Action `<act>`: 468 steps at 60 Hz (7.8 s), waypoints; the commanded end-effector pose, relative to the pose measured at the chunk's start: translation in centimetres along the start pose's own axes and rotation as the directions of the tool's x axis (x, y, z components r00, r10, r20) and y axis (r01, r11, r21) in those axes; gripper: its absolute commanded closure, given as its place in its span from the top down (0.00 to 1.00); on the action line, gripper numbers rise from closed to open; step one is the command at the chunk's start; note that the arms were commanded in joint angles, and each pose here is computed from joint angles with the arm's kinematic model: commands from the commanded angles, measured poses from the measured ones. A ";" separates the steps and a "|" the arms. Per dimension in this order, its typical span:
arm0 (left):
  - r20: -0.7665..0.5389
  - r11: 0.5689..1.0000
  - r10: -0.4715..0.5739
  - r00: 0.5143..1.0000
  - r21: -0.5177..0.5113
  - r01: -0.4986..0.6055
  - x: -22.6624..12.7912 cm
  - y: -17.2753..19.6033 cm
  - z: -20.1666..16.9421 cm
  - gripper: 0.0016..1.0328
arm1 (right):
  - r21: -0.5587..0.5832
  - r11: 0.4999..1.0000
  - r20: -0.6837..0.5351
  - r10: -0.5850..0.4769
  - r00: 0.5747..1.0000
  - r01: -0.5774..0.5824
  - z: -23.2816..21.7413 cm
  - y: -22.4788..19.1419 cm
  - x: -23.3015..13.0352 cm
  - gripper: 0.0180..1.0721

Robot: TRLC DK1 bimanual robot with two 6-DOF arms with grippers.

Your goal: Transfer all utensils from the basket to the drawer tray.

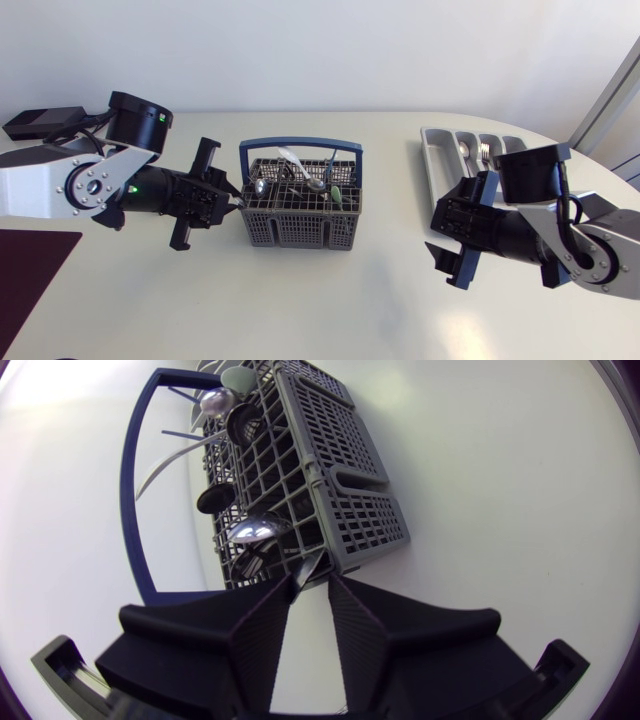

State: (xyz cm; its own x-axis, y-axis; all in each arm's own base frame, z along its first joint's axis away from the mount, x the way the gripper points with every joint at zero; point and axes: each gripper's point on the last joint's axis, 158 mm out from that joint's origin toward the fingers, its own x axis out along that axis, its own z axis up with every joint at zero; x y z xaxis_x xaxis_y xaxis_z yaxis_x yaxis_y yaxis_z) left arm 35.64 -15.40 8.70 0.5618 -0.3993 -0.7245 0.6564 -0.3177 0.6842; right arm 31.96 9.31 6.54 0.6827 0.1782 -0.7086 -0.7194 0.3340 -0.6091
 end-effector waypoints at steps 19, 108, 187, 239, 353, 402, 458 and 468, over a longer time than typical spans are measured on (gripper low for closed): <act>0.028 1.000 0.010 1.000 0.022 -0.010 0.2 0.3 1.2 0.03 | 0.017 1.000 -0.010 0.017 1.000 -0.017 -0.1 1.1 0.4 0.90; -0.071 0.960 0.226 0.972 -0.153 -0.234 -10.8 8.3 1.5 0.03 | 0.086 0.996 0.197 0.002 0.980 -0.019 13.7 2.9 -3.2 0.91; 0.203 0.222 -0.137 0.970 -0.948 0.230 -9.6 6.6 11.4 0.03 | 0.212 0.977 0.458 -0.085 0.885 -0.016 25.3 2.8 -4.6 0.47; 0.228 0.135 -0.178 0.957 -0.958 0.253 -8.7 5.4 11.0 0.27 | 0.174 0.985 0.442 -0.071 0.894 -0.008 24.8 3.3 -4.4 0.05; 0.165 0.135 -0.142 0.976 -0.974 0.184 -2.7 1.6 5.1 0.81 | 0.174 0.935 -0.067 0.323 0.944 -0.308 -21.7 -6.6 5.8 0.11; 0.168 0.248 -0.143 0.975 -0.948 0.199 -1.0 1.4 7.6 0.81 | 0.361 0.924 -0.048 0.153 0.987 -0.126 -11.0 -9.9 -0.3 0.72; 0.221 0.352 -0.102 0.970 -0.904 0.243 -1.3 -0.4 7.5 0.81 | 0.632 0.660 0.213 0.355 0.910 -0.405 17.0 -1.2 1.9 0.56; 0.219 0.356 -0.104 0.970 -0.903 0.242 -1.0 -0.5 7.3 0.81 | 0.662 0.652 0.183 0.337 0.923 -0.370 17.3 -0.5 3.9 0.46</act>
State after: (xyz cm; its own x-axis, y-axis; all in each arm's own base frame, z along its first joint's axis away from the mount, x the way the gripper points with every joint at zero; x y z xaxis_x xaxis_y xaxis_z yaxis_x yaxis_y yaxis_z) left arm 31.35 -21.49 10.63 0.3809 -0.5461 -0.7461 0.8158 0.5784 -0.0069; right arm 36.69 25.27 11.28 0.4140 0.4619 -0.7844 -0.6705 0.7375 0.0804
